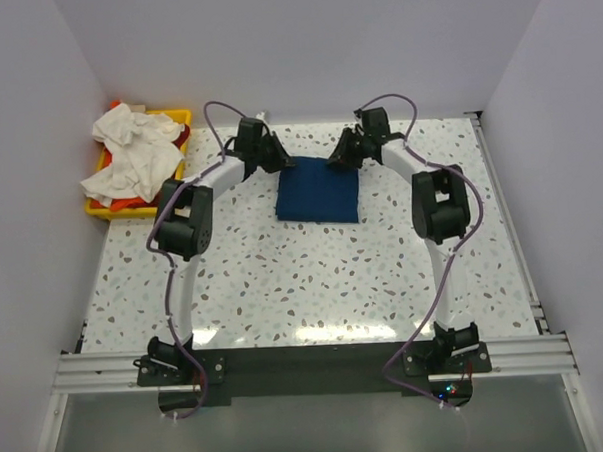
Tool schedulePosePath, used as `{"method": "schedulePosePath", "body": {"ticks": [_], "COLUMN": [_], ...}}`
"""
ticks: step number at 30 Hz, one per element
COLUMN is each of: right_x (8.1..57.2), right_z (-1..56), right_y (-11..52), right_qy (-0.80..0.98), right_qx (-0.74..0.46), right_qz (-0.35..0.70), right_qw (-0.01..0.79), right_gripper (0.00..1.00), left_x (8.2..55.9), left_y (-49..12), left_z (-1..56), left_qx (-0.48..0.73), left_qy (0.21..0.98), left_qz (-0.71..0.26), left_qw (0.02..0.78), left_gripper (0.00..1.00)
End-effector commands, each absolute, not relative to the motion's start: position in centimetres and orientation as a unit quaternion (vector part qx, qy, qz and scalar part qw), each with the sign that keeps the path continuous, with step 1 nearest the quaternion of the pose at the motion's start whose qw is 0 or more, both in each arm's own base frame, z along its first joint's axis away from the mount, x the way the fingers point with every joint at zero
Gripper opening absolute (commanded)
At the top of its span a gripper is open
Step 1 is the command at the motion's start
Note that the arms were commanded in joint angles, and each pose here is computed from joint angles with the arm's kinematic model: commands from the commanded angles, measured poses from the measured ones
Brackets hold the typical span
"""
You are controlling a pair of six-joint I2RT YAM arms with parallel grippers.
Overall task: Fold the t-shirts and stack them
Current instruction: Fold the tshirt, then neatly place the folded tshirt to the corner
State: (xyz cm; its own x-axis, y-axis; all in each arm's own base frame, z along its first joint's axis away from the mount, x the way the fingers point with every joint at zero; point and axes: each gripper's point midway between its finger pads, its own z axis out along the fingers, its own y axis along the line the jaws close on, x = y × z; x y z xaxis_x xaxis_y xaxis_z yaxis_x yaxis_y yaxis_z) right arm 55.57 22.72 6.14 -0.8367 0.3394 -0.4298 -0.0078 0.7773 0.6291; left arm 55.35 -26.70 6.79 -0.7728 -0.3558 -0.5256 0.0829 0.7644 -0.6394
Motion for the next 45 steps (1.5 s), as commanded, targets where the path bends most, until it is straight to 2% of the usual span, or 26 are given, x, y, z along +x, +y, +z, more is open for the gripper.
{"method": "schedulePosePath", "body": {"ticks": [1,7,12,18,22,25,30,38,45], "right_x": [58.0,59.7,59.7,60.1,59.4,58.2,55.1,52.1,51.3], "right_z": [6.2,5.0,5.6,10.8,14.1,15.4,13.9,9.3,5.2], "right_y": [20.3,18.4,18.6,17.8,15.6,13.9,13.0,13.2,14.7], "right_qy": [0.895,0.875,0.864,0.854,0.857,0.863,0.879,0.91,0.928], "right_qx": [0.123,0.175,0.178,0.162,0.161,0.169,0.168,0.137,0.115], "right_qz": [0.323,0.362,0.392,0.394,0.346,0.306,0.275,0.222,0.203], "right_qw": [0.282,0.27,0.261,0.298,0.346,0.366,0.35,0.322,0.29], "right_gripper": [0.27,0.28,0.32,0.39,0.43,0.49,0.58,0.75,0.76], "left_x": [58.3,59.9,60.1,60.6,59.8,58.4,55.1,50.4,47.8], "left_y": [-25.9,-23.5,-23.6,-22.9,-22.2,-22.3,-25.7,-32.9,-36.8], "left_z": [6.7,4.1,4.6,9.7,14.4,15.5,15.4,12.0,7.3], "left_qx": [-0.071,-0.112,-0.11,-0.099,-0.094,-0.09,-0.063,-0.014,0.011], "left_qy": [0.87,0.873,0.87,0.854,0.843,0.844,0.853,0.871,0.891], "left_qz": [-0.328,-0.32,-0.328,-0.331,-0.323,-0.318,-0.322,-0.34,-0.335], "left_qw": [0.362,0.35,0.351,0.388,0.42,0.422,0.405,0.354,0.305], "left_gripper": [0.08,0.11,0.11,0.14,0.16,0.16,0.17,0.17,0.17]}}
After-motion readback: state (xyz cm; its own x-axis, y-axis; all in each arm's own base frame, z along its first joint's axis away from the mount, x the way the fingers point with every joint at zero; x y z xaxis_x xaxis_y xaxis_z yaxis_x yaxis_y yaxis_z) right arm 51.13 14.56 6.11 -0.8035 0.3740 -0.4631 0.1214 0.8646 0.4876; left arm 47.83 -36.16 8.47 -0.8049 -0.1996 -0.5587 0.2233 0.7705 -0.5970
